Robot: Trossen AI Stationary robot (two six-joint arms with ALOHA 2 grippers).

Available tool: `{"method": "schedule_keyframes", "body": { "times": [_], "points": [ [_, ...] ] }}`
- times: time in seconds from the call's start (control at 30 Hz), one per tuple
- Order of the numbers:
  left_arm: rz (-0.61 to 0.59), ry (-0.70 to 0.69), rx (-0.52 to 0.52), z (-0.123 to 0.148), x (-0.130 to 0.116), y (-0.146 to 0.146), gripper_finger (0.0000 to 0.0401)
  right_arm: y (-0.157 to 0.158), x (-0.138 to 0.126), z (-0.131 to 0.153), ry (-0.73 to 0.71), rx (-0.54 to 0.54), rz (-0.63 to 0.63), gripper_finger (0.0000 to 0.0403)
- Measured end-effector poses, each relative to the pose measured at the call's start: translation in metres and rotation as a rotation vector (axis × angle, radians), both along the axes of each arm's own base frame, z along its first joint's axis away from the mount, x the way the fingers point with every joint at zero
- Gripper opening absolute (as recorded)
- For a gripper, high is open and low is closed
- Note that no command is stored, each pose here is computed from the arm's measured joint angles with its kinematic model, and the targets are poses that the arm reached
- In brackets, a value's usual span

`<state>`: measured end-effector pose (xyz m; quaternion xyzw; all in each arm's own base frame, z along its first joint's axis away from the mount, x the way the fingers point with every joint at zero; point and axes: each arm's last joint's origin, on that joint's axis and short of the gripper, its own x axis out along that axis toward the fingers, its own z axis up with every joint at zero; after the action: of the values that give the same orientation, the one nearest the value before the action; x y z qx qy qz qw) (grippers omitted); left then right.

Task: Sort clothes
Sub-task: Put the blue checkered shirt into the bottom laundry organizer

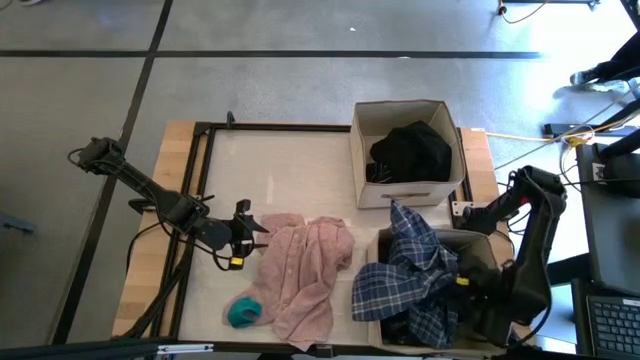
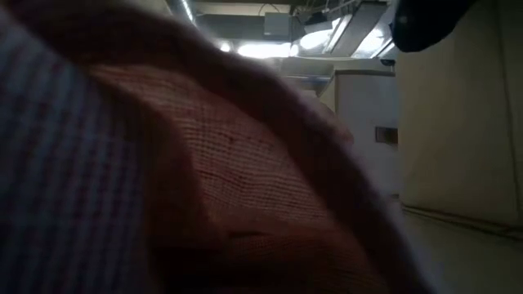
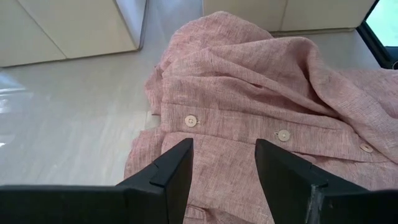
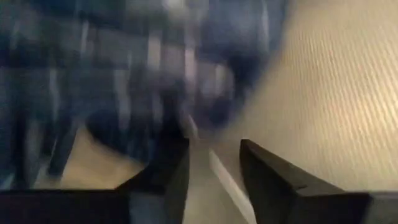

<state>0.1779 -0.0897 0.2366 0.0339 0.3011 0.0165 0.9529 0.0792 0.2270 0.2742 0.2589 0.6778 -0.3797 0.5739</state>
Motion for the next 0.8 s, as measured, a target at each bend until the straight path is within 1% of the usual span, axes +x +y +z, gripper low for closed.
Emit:
{"method": "schedule_keyframes", "body": {
  "times": [0.1, 0.2, 0.27, 0.33, 0.43, 0.47, 0.53, 0.63, 0.73, 0.8],
  "points": [
    [0.000, 0.000, 0.000, 0.000, 0.000, 0.000, 0.0164, 0.001, 0.005, 0.027, 0.075, 0.095, -0.054, 0.0169],
    [0.000, -0.001, 0.000, 0.000, 0.000, 0.000, 0.0164, 0.003, 0.011, 0.057, 0.057, 0.188, -0.084, 0.0183],
    [0.000, 0.000, 0.000, 0.000, 0.000, 0.000, 0.0164, 0.002, 0.016, 0.075, -0.028, 0.234, -0.093, 0.0187],
    [0.000, -0.001, 0.000, 0.000, 0.000, 0.000, 0.0164, 0.001, 0.019, 0.092, -0.150, 0.259, -0.111, 0.0188],
    [0.000, 0.000, 0.000, 0.000, 0.000, 0.000, 0.0164, -0.003, 0.025, 0.113, -0.412, 0.247, -0.105, 0.0188],
    [-0.001, 0.000, 0.002, 0.000, 0.000, 0.000, 0.0164, -0.005, 0.027, 0.118, -0.514, 0.222, -0.077, 0.0188],
    [-0.003, 0.000, 0.004, 0.000, 0.000, 0.000, 0.0164, -0.008, 0.032, 0.126, -0.707, 0.147, 0.018, 0.0189],
    [-0.003, 0.000, 0.004, 0.000, 0.000, 0.000, 0.0164, -0.012, 0.037, 0.133, -0.927, -0.026, 0.194, 0.0189],
    [-0.004, 0.000, 0.005, 0.000, 0.000, 0.000, 0.0164, -0.016, 0.046, 0.135, -1.061, -0.233, 0.337, 0.0189],
    [-0.004, 0.000, 0.006, 0.000, 0.000, 0.000, 0.0164, -0.017, 0.052, 0.130, -1.088, -0.343, 0.391, 0.0189]
  ]
}}
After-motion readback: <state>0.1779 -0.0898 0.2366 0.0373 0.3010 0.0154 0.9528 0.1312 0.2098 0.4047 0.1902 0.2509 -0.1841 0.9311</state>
